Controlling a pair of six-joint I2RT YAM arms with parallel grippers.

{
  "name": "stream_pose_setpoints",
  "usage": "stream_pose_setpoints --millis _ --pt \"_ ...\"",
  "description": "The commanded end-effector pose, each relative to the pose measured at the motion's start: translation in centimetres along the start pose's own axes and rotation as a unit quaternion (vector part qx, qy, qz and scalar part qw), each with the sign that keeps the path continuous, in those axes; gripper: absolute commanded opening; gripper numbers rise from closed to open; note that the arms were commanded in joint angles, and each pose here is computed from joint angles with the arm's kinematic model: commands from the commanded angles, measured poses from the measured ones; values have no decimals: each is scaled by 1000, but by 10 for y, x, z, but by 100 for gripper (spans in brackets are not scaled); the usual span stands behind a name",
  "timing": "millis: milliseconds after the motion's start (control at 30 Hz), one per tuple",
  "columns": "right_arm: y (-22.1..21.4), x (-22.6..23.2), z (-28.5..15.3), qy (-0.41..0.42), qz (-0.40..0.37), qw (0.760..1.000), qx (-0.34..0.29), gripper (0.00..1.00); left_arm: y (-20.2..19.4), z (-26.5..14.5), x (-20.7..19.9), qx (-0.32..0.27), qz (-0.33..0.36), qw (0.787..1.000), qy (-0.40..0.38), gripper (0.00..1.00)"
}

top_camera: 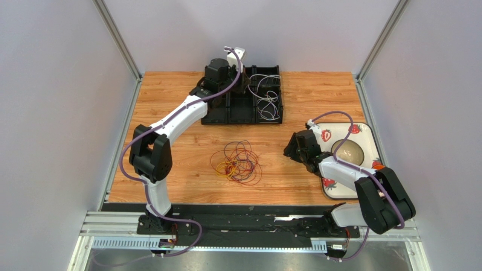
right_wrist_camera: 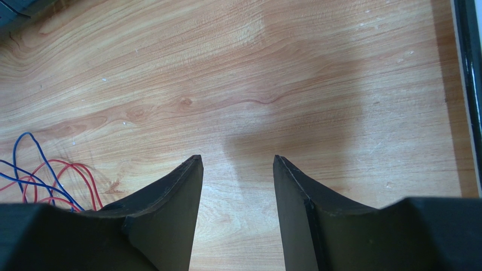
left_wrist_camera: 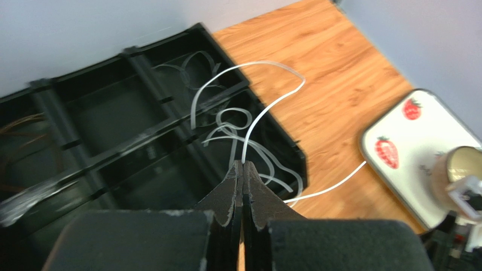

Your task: Untangle the cables

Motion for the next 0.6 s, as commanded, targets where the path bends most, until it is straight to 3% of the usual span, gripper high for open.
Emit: stream_pose_setpoints --millis 0,267,567 --pt "15 14 1 13 10 1000 -18 53 1 -17 15 46 64 996 41 0" --pt "14 13 2 12 9 1000 -16 53 -57 -12 11 147 80 986 16 0" --pt "13 13 2 12 8 1000 -14 52 -64 -25 44 216 124 952 176 0"
Point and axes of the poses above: each gripper's point midway between its finger pads, its own z axis out along the fingers, its own x axis along the line the jaws close on, y = z × x, the point moved 1 cm from there along -z, back along the fingers, and after that the axes turned 6 degrees about z, right-handed, at the moved point
